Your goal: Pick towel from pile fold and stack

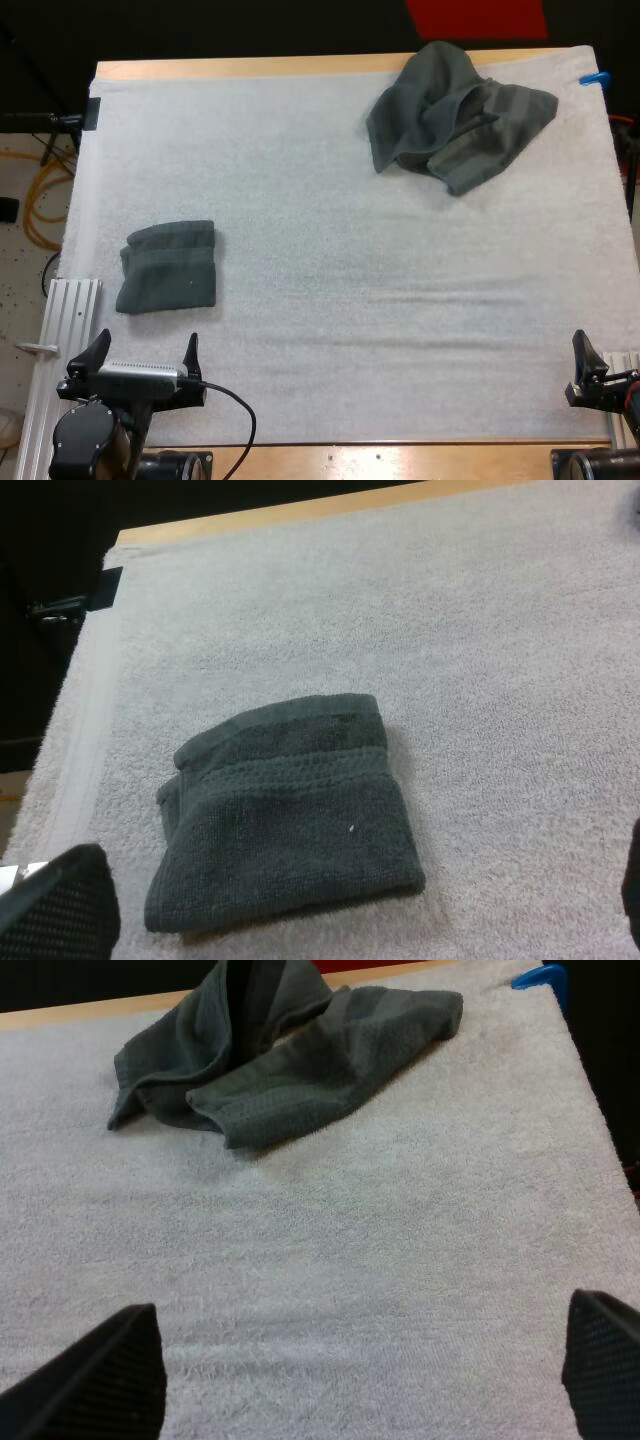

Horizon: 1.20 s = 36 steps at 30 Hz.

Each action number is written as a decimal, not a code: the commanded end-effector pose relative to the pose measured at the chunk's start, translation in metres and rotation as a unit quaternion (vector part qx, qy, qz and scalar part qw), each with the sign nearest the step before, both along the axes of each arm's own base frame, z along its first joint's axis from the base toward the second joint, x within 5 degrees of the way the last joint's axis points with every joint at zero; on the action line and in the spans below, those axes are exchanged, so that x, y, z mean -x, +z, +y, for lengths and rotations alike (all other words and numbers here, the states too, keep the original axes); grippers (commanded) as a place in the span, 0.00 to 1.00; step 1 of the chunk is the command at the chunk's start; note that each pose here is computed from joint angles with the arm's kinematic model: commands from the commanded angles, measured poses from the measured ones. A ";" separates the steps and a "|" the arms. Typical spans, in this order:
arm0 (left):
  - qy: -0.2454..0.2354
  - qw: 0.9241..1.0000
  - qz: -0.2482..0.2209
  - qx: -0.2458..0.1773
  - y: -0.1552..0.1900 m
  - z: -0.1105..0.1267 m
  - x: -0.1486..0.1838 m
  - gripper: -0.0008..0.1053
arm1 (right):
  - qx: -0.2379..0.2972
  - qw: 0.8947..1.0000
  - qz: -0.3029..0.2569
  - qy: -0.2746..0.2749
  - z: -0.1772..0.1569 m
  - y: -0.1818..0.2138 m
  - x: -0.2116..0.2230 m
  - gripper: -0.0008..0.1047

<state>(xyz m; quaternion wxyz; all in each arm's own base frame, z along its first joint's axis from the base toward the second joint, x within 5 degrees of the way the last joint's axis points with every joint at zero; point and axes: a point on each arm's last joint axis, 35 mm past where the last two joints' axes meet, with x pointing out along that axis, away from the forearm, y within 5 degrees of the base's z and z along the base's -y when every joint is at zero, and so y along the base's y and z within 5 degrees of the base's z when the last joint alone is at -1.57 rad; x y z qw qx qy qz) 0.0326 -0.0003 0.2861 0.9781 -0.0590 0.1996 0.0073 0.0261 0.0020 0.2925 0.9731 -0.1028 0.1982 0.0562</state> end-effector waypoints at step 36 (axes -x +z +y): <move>-0.294 0.955 -0.002 0.035 0.115 -0.047 -0.084 0.99 | -0.108 0.977 0.084 0.164 0.024 0.093 -0.146 0.75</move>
